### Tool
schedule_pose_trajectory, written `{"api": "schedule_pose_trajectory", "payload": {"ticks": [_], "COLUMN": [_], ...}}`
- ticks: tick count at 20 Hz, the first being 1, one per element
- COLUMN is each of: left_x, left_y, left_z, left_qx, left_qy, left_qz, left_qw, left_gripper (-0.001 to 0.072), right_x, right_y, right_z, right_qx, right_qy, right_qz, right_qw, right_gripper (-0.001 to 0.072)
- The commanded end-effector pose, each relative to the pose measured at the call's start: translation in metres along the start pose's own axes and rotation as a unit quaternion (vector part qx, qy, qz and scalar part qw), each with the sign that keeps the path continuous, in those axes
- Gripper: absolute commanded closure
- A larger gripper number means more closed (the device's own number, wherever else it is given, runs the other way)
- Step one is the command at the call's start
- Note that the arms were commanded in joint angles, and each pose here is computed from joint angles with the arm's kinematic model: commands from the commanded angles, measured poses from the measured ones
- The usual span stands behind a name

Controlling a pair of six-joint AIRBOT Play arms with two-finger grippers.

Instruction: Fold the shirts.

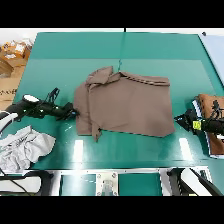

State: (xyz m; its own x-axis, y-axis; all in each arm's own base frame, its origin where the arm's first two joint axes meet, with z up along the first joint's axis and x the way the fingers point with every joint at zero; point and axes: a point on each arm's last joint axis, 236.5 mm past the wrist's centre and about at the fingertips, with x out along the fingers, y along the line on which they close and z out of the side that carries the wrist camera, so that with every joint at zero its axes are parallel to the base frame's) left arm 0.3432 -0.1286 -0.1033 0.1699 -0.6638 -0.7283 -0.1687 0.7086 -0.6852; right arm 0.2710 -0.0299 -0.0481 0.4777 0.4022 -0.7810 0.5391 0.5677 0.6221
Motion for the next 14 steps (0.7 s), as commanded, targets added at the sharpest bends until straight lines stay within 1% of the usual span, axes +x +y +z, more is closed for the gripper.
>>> {"api": "schedule_pose_trajectory", "payload": {"ticks": [1,2,5,7,8,9,10,14], "left_x": [-0.009,-0.017,-0.023,-0.023,-0.023,-0.023,-0.023,-0.023], "left_y": [-0.001,-0.003,-0.010,-0.015,-0.016,-0.016,-0.017,-0.017], "left_z": [0.017,0.022,0.019,0.012,0.011,0.010,0.009,0.009], "left_qx": [0.015,0.014,0.029,0.043,0.044,0.045,0.047,0.057], "left_qy": [-0.014,-0.016,-0.003,0.011,0.013,0.015,0.017,0.017], "left_qz": [-0.013,-0.020,-0.033,-0.042,-0.044,-0.044,-0.045,-0.046], "left_qw": [1.000,1.000,0.999,0.998,0.998,0.998,0.998,0.997], "left_gripper": [0.0688,0.0688,0.0688,0.0688,0.0688,0.0688,0.0688,0.0688], "right_x": [0.001,0.000,-0.006,-0.005,-0.001,0.004,0.011,0.039], "right_y": [-0.005,-0.014,-0.039,-0.044,-0.045,-0.047,-0.051,-0.061], "right_z": [-0.004,-0.011,-0.043,-0.053,-0.059,-0.064,-0.068,-0.074], "right_qx": [0.014,0.033,0.063,0.069,0.071,0.072,0.080,0.110], "right_qy": [0.008,0.023,0.087,0.102,0.107,0.110,0.108,0.073], "right_qz": [-0.010,-0.029,-0.088,-0.101,-0.100,-0.102,-0.105,-0.092], "right_qw": [1.000,0.999,0.990,0.987,0.987,0.986,0.985,0.987], "right_gripper": [0.0413,0.0381,0.0381,0.0380,0.0360,0.0270,0.0238,0.0251]}}
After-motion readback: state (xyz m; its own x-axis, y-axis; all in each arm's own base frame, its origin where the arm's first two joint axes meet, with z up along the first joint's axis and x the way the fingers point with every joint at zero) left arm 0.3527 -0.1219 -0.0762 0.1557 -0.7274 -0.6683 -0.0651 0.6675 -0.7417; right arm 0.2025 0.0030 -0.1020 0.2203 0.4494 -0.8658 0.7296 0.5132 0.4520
